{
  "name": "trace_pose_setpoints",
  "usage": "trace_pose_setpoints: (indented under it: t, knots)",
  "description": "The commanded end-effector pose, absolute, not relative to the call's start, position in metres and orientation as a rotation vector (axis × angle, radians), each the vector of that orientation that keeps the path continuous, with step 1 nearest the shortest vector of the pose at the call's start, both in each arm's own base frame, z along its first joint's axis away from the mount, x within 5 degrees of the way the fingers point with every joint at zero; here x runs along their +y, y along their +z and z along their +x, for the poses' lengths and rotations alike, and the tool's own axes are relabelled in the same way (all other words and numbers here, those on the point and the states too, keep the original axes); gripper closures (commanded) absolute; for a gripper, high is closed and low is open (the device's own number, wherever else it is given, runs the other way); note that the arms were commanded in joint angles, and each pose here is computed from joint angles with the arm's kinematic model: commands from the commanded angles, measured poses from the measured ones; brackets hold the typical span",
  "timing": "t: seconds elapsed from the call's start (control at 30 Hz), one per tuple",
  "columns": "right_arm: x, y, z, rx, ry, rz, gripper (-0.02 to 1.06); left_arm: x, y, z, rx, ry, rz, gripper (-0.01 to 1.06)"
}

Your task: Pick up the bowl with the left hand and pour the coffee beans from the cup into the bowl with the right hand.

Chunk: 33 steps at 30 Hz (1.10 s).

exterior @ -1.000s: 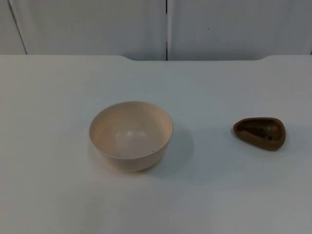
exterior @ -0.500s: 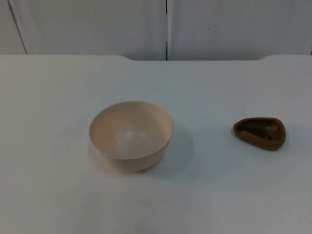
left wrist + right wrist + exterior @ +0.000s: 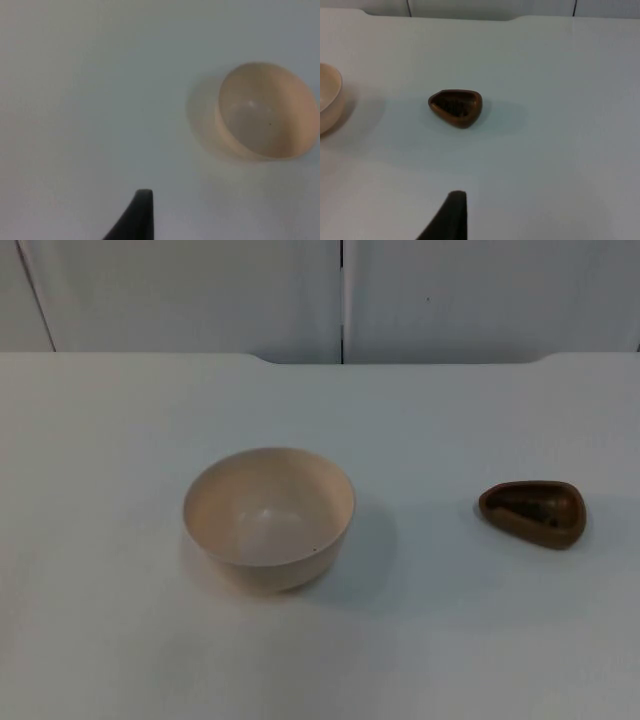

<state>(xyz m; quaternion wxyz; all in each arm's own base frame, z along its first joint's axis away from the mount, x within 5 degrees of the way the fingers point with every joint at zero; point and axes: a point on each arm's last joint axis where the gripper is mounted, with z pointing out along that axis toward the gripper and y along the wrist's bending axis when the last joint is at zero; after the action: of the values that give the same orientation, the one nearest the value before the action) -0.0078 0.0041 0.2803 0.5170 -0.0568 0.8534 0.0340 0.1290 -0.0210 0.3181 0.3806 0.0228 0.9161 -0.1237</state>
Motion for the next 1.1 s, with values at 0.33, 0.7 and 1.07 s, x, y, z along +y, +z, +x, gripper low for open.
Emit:
trace_pose_setpoints:
  t: [0.33, 0.7, 1.07]
  knots:
    - [0.004, 0.280, -0.008, 2.044, 0.074, -0.136, -0.01, -0.025, 0.305, 0.170, 2.350, -0.383, 0.101, 0.00]
    - [0.004, 0.280, -0.008, 2.044, 0.074, -0.136, -0.01, -0.027, 0.297, 0.197, 2.361, -0.416, 0.096, 0.00]
    - [0.004, 0.280, -0.008, 2.044, 0.074, -0.136, -0.01, -0.029, 0.313, 0.217, 2.337, -0.453, 0.130, 0.03]
